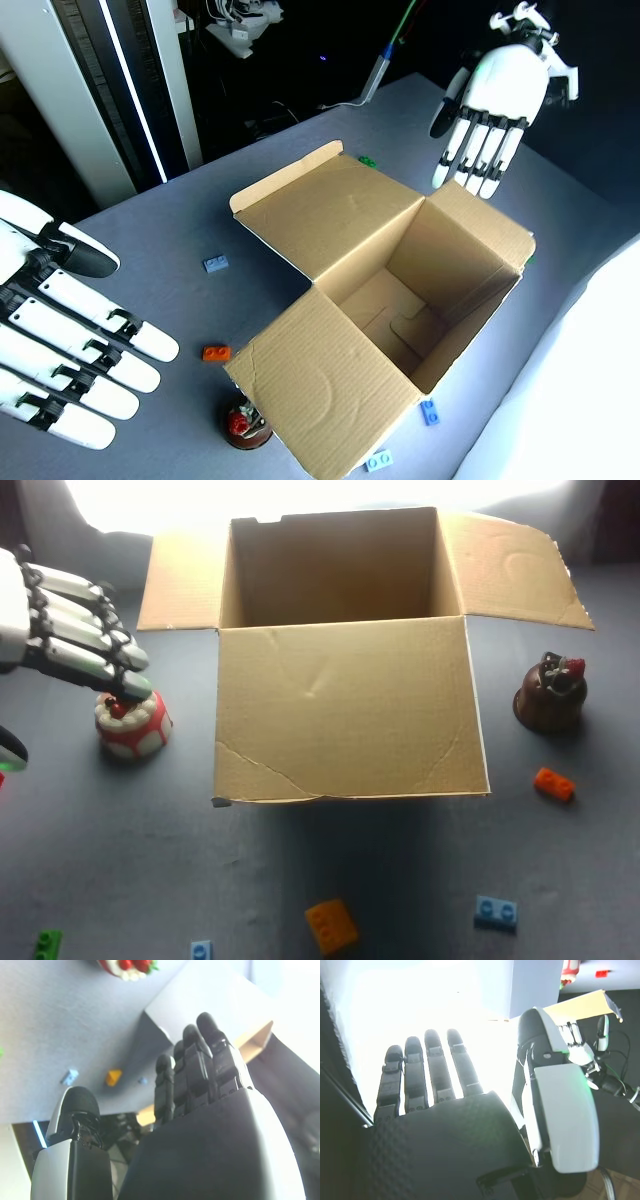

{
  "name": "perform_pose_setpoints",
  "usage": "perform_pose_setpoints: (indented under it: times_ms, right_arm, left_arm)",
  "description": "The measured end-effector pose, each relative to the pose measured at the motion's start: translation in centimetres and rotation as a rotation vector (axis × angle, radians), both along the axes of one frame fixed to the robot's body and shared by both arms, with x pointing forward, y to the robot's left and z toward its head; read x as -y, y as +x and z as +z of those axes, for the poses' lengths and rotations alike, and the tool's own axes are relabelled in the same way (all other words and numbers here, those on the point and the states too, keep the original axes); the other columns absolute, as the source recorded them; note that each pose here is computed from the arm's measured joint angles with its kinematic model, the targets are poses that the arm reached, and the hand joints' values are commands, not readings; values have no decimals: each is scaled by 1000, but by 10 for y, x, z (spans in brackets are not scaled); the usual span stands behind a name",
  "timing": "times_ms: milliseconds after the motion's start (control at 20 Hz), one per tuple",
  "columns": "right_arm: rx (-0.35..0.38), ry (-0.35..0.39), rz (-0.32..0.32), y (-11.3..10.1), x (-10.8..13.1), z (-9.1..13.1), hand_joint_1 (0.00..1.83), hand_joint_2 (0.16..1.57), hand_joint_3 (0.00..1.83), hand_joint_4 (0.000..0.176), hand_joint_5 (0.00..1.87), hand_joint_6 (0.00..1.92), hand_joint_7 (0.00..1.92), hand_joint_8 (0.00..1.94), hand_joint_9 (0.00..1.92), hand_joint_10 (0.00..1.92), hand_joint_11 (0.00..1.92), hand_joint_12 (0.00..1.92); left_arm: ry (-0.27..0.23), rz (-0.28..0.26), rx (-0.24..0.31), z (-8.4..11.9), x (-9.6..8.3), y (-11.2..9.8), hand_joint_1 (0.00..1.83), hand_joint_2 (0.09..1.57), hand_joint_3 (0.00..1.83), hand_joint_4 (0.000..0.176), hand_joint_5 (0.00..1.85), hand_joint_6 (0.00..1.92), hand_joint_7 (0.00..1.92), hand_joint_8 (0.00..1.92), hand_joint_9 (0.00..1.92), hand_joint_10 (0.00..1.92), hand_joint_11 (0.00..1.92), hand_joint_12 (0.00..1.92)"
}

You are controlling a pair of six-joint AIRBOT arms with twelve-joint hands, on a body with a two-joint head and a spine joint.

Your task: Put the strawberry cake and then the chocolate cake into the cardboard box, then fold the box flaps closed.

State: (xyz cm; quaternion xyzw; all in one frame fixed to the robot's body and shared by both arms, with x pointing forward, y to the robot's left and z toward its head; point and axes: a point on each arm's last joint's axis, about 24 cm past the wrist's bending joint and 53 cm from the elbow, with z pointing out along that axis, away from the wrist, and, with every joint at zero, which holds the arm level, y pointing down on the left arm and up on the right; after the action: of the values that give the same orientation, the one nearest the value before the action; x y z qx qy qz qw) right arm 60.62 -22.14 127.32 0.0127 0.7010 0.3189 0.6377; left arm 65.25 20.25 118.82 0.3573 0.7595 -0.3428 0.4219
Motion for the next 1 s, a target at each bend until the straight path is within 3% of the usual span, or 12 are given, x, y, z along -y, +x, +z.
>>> perform_pose_setpoints:
  times_ms: [250, 350, 450, 750, 1000]
  right_arm:
    - [6, -11, 0, 0, 0, 0, 259, 1210, 0, 0, 94, 6, 92, 8, 49, 5, 2, 1]
    - [7, -13, 0, 0, 0, 0, 256, 1198, 0, 0, 105, 10, 111, 12, 60, 9, 13, 8]
    - [8, -13, -1, 0, 0, 0, 208, 1201, 0, 0, 89, 2, 99, 4, 51, 4, 1, 1]
    - [8, -10, 6, -2, -3, 0, 182, 1206, 0, 0, 60, 0, 63, 2, 6, 0, 0, 0]
    - [9, -10, 7, -2, -3, 0, 425, 1136, 0, 0, 18, 0, 61, 0, 32, 10, 0, 0]
  left_arm:
    - [-23, 29, -88, -16, 13, 5, 441, 1185, 0, 50, 225, 3, 192, 0, 252, 2, 24, 697]
    - [-25, 59, -125, -26, 12, 12, 439, 1174, 0, 37, 188, 0, 175, 0, 232, 0, 0, 705]
    - [-24, 81, -126, -30, 13, 20, 423, 1166, 0, 28, 172, 0, 162, 0, 218, 0, 0, 676]
    - [-103, 112, -149, -23, 30, 36, 278, 1168, 0, 17, 123, 0, 115, 0, 139, 0, 0, 447]
    - [-138, 179, -173, -26, 27, 59, 783, 1023, 0, 39, 11, 1, 4, 0, 62, 0, 0, 457]
